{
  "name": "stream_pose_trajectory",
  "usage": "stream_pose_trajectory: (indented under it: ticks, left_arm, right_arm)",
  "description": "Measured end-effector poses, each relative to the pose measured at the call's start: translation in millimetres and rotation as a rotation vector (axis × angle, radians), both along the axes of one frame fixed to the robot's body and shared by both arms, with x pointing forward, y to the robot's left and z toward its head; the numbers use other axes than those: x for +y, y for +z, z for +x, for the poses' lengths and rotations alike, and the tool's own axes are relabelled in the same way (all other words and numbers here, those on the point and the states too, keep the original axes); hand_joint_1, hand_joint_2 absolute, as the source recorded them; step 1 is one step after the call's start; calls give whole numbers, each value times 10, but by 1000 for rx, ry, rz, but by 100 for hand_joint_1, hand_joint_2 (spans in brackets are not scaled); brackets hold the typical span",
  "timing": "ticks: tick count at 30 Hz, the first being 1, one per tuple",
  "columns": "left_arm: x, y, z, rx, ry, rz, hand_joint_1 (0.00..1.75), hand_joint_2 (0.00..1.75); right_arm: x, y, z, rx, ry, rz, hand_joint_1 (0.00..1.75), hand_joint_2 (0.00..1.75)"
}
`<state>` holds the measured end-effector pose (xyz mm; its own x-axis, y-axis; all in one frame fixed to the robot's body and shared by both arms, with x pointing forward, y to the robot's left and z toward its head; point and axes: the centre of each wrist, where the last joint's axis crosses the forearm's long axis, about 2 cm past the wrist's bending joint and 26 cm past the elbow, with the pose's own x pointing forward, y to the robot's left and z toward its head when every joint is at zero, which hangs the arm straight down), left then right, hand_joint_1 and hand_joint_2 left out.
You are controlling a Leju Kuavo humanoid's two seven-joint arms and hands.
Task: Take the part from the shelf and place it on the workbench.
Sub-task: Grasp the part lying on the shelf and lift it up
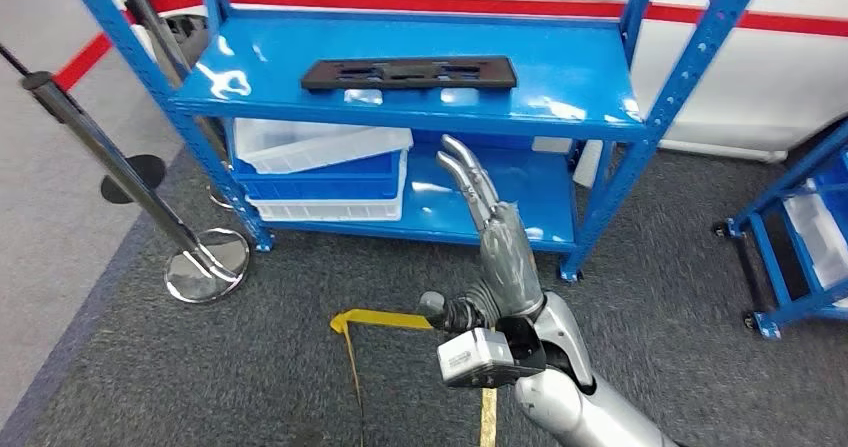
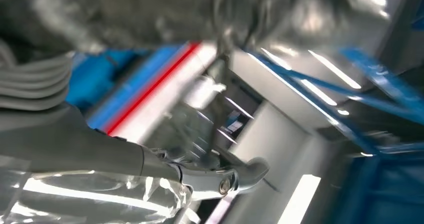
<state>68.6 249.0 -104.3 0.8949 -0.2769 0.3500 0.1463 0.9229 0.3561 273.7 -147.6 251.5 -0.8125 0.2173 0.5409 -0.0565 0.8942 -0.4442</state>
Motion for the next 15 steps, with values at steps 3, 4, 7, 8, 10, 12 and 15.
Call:
stream_pose_trajectory:
  ticks: [3,4,7,8,10,12,15]
  left_arm:
    - [-5,2,7,-1,-5,0,0,0]
    - [-6,3,18,-2,-9,0,0,0]
    - [-7,6,34,-2,-16,0,0,0]
    - [-7,4,25,1,-17,0,0,0]
    - [-6,1,6,6,-18,1,0,0]
    - [11,0,4,8,-19,6,0,0]
    - [27,1,23,4,-20,10,0,0]
  right_arm:
    - [3,-3,2,-2,-1,7,0,175]
    - [4,-2,2,-5,1,8,0,175]
    - [3,-11,-2,-6,9,12,0,175]
    - [4,-16,-5,-3,11,12,0,175]
    - [4,-22,-9,1,15,12,0,175]
    - [5,-21,-11,2,18,10,0,175]
    - [4,-24,-15,4,20,9,0,175]
